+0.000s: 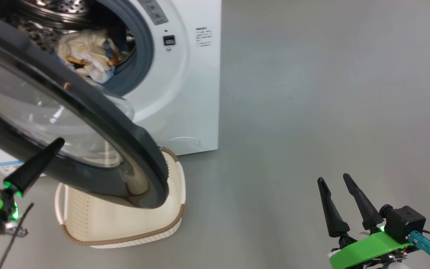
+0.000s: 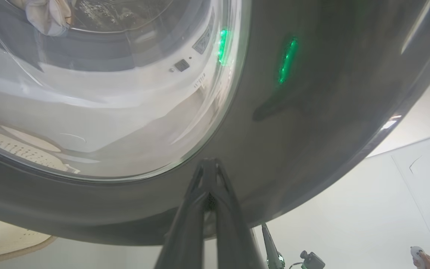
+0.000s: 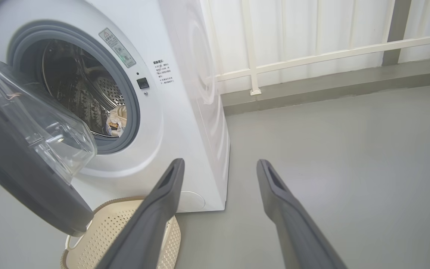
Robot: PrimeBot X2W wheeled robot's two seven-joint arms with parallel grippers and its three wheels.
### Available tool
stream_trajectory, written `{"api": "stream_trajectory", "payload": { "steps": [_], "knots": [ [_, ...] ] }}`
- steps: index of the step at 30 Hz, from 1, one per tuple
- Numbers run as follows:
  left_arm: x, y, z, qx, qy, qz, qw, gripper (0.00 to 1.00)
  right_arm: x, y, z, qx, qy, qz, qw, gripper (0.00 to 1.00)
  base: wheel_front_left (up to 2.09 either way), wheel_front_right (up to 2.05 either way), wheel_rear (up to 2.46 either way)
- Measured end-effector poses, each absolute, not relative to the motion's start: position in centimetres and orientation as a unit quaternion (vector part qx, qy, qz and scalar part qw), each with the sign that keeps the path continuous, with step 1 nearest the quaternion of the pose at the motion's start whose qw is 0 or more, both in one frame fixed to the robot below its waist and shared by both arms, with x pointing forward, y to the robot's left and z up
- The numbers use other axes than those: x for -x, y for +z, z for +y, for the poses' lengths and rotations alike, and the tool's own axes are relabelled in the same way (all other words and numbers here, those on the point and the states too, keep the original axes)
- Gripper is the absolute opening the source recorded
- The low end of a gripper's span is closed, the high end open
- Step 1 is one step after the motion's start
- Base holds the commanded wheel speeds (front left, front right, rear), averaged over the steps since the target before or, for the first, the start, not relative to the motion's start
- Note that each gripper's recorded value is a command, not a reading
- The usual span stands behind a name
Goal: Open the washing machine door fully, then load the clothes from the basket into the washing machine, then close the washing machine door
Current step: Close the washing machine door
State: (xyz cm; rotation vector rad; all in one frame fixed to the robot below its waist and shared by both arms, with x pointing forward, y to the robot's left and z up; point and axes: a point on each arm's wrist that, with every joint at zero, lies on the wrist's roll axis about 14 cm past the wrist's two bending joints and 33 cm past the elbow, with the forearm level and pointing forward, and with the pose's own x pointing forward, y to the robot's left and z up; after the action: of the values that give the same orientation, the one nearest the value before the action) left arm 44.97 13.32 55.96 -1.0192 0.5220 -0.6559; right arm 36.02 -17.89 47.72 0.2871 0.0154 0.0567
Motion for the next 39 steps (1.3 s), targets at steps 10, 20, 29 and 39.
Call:
{"api": "stream_trajectory", "payload": {
  "steps": [10,20,29,39],
  "knots": [
    [-42.7,53.9,17.2,0.508,-0.228,0.213,0.802,0.58,-36.8,48.1,-16.3,-0.140,0.058,0.005,0.988,1.00,0.00,0.00,0.00],
    [-40.8,52.1,20.7,0.526,-0.136,0.158,0.824,1.00,-37.1,48.4,-15.1,-0.137,0.082,0.002,0.987,1.00,0.00,0.00,0.00],
    [-39.3,50.7,22.6,0.504,-0.067,0.114,0.854,1.00,-37.5,48.7,-14.1,-0.137,0.099,0.000,0.986,1.00,0.00,0.00,0.00],
    [-37.5,49.3,24.2,0.470,-0.008,0.064,0.880,1.00,-37.9,48.7,-13.0,-0.136,0.115,0.002,0.984,1.00,0.00,0.00,0.00]
  ]
}}
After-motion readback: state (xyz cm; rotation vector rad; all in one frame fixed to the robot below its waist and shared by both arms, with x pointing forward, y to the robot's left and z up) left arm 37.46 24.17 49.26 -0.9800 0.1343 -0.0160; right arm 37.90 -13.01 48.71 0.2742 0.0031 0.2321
